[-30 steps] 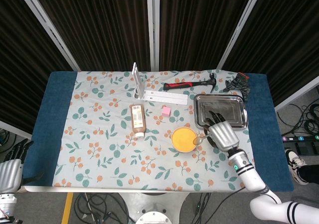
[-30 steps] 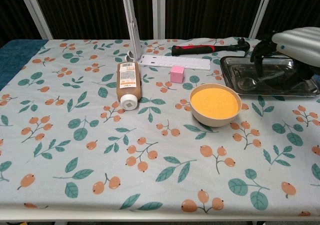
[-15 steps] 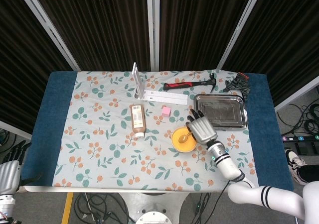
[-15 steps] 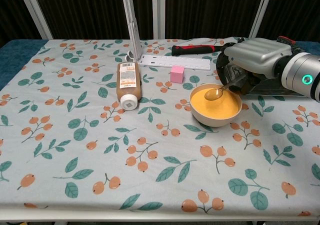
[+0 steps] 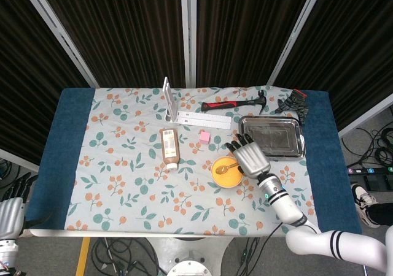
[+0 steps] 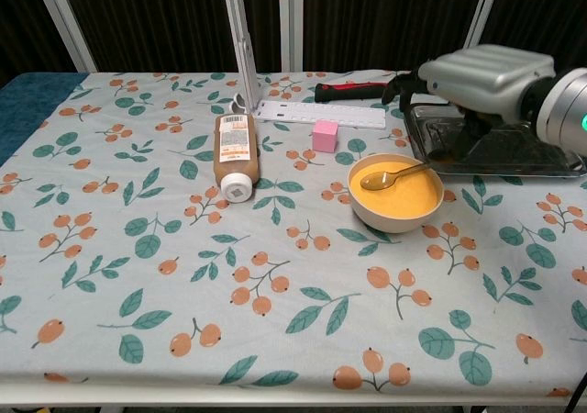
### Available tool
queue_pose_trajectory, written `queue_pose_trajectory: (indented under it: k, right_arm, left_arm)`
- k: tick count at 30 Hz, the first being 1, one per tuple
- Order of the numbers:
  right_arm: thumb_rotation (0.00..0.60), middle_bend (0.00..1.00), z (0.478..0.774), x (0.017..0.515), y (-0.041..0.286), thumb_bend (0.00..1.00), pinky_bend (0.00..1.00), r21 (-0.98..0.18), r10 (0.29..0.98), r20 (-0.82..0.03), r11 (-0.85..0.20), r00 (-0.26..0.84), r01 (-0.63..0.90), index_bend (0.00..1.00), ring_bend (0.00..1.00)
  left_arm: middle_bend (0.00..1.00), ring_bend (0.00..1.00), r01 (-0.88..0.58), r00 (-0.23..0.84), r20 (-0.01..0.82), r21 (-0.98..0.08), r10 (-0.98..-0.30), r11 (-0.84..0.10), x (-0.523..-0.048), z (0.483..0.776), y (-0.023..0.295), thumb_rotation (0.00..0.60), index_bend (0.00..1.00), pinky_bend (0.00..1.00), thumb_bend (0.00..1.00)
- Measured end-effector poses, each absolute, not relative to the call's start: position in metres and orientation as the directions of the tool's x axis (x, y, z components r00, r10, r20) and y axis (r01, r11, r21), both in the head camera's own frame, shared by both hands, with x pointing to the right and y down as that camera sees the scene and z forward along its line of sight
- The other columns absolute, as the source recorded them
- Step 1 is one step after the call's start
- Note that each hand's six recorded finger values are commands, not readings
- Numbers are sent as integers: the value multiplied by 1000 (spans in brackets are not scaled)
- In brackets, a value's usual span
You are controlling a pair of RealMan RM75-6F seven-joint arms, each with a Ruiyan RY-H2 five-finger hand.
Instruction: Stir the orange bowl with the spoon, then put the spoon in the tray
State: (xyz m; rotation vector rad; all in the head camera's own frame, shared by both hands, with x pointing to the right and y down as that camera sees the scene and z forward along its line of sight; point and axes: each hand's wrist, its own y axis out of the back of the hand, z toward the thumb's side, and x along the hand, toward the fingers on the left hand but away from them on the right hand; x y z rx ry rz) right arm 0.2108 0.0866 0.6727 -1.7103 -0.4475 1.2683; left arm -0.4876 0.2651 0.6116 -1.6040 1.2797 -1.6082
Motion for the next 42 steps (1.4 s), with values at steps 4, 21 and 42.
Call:
queue_pose_trajectory:
  k: [4, 21, 42]
  right_arm:
    - [600, 880, 655, 214, 72, 199, 951, -854, 746, -521, -444, 415, -272, 444, 935]
    - [600, 1000, 698, 215, 86, 247, 1000, -758, 667, -650, -535, 364, -373, 505, 1000]
    - [600, 1000, 718, 203, 91, 291, 1000, -741, 651, -668, -535, 361, -406, 506, 1000]
  left_arm:
    - [154, 99, -247, -155, 454, -878, -877, -410, -487, 610, 265, 600, 184, 181, 120]
    - [154, 99, -248, -161, 468, -872, -869, -423, -487, 612, 267, 600, 184, 181, 120]
    - [154, 99, -265, -159, 481, -862, -862, -433, -488, 617, 269, 600, 184, 181, 120]
